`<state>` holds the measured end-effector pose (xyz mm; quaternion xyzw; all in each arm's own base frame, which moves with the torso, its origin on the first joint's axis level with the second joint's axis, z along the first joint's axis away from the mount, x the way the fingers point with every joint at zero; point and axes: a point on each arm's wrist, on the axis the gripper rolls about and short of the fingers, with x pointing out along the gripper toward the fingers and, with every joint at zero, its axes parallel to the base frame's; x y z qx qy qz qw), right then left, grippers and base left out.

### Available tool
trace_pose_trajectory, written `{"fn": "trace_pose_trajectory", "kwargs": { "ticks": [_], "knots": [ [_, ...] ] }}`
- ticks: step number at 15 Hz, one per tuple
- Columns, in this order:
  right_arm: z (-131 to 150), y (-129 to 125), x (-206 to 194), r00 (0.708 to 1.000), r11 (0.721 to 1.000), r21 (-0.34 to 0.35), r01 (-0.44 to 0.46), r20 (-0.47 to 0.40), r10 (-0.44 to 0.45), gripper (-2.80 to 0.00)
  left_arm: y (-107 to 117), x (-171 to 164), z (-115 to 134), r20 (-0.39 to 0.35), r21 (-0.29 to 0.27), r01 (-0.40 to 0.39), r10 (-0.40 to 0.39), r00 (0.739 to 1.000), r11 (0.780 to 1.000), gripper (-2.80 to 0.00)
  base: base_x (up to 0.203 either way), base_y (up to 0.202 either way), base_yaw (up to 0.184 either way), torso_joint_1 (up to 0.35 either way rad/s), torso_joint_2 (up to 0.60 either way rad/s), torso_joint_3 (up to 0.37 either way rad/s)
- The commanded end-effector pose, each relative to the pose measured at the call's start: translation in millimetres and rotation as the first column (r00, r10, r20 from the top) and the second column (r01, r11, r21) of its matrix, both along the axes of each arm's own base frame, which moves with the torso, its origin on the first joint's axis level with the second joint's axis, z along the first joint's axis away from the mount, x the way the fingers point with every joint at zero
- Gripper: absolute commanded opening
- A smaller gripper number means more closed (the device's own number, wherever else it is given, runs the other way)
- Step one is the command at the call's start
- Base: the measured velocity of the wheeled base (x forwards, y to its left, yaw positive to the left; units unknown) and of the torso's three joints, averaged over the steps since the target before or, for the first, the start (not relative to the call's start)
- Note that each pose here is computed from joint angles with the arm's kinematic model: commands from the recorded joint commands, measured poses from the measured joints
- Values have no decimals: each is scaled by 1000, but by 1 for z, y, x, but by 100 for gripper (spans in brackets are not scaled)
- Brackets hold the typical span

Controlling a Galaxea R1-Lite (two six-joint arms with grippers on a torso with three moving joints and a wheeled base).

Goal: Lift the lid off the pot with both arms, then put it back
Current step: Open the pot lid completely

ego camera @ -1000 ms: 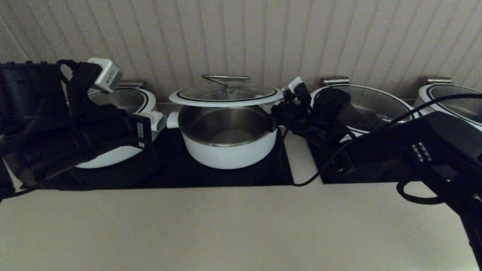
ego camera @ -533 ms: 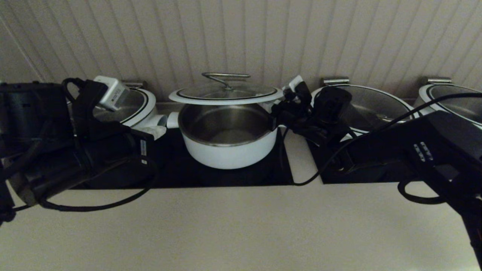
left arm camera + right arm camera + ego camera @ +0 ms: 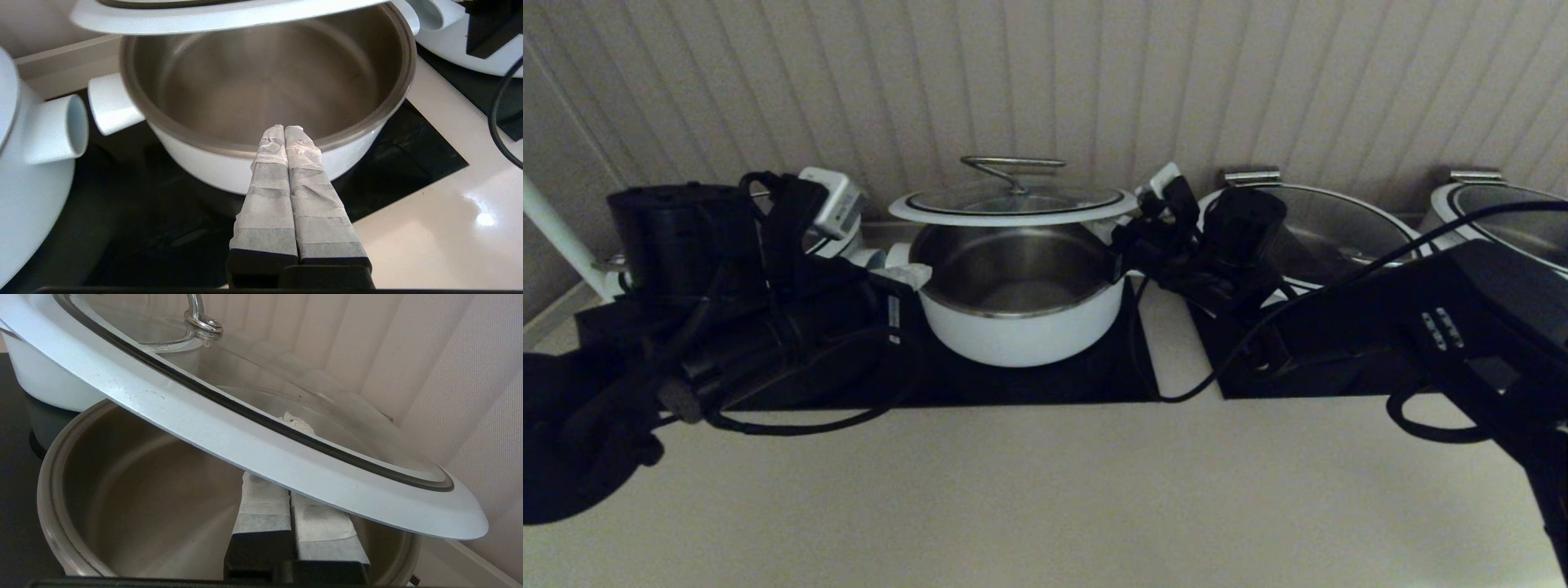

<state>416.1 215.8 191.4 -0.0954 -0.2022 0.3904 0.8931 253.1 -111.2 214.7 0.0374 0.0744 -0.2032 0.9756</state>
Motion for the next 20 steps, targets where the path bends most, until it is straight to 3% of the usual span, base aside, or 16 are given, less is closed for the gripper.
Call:
{"fn": "trace_pose_trajectory", "kwargs": {
  "ticks": [1,8,15,20],
  "knots": [
    [0,3,-2,1000,1000,1,-9,7,9,-280,-8,16,-6,-15,5,3,-3,1000,1000,-280,0,0,0,0,0,0],
    [2,11,-7,999,1000,-5,-26,19,26,-280,-22,49,4,28,-16,-33,34,999,999,-280,0,0,0,0,0,0],
    [5,15,-11,999,999,-2,-37,25,37,-280,-25,56,-6,4,-3,-43,43,999,999,-280,0,0,0,0,0,0],
    [9,14,-13,999,999,0,-38,33,38,-280,-29,67,-8,73,-27,-59,61,995,998,-280,0,0,0,0,0,0]
  ]
}}
